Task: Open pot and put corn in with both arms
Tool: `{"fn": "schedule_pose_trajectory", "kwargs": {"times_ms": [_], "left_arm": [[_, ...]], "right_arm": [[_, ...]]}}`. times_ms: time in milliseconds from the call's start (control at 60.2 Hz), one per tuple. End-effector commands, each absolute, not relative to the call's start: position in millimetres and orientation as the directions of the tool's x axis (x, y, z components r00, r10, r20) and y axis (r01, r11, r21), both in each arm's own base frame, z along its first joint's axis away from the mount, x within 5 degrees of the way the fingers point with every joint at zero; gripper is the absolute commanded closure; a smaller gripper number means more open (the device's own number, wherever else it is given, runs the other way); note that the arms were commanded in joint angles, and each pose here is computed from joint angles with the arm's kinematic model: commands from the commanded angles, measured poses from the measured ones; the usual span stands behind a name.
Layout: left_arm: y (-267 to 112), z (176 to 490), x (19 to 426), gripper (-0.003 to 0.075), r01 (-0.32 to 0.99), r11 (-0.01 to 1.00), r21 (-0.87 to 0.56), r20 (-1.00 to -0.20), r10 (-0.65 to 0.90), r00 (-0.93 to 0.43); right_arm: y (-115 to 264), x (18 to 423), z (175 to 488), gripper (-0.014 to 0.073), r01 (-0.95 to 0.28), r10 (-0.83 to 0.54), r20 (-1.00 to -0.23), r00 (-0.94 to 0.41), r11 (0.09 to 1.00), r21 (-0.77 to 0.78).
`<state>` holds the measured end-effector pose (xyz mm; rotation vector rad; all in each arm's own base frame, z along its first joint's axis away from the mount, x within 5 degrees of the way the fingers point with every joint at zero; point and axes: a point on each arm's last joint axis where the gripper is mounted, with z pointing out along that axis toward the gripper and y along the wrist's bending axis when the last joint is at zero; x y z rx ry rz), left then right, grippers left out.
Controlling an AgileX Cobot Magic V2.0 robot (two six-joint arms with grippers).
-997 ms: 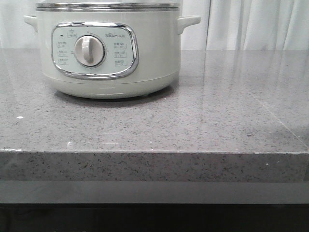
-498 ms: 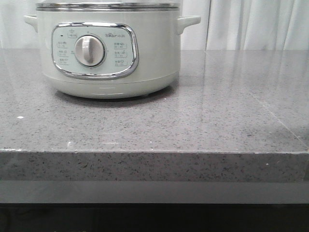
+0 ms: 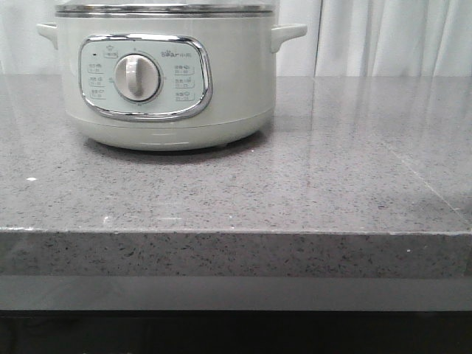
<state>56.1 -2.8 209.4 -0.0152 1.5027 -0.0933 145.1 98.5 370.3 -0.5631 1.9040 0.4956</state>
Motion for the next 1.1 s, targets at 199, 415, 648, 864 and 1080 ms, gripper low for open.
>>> {"fn": "schedule_pose_trajectory", "kwargs": {"times_ms": [199,415,648,864,1080], "left_arm": [[-1.6,213.9,54.5,0.0741,0.047,0.996,-0.076,-0.985,-0.082,0.150],[-1.6,213.9,54.5,0.0741,0.047,0.996,-0.076,-0.985,-0.082,0.150],[-1.6,213.9,54.5,0.0741,0.047,0.996,-0.076,-0.985,-0.082,0.150],[-1.6,213.9,54.5,0.0741,0.047,0.996,-0.076,-0.985,-0.082,0.150],[-1.6,213.8,54.6,0.0741,0.047,0.996,-0.076,-0.986,-0.082,0.148]], "right_arm": [[38.8,113.4,356.1,0.0715,-0.333,0.011,-0.995,-0.104,0.942,0.045],[10.3,74.7,306.6,0.0715,-0.131,0.045,-0.998,0.031,0.991,0.041],[4.9,57.9,248.9,0.0715,-0.074,0.046,-0.998,0.048,0.996,0.043],[3.5,53.0,215.1,0.0715,-0.062,0.049,-0.995,0.086,0.997,0.044],[2.3,54.1,210.1,0.0715,-0.049,0.050,-0.993,0.108,0.998,0.045]]}}
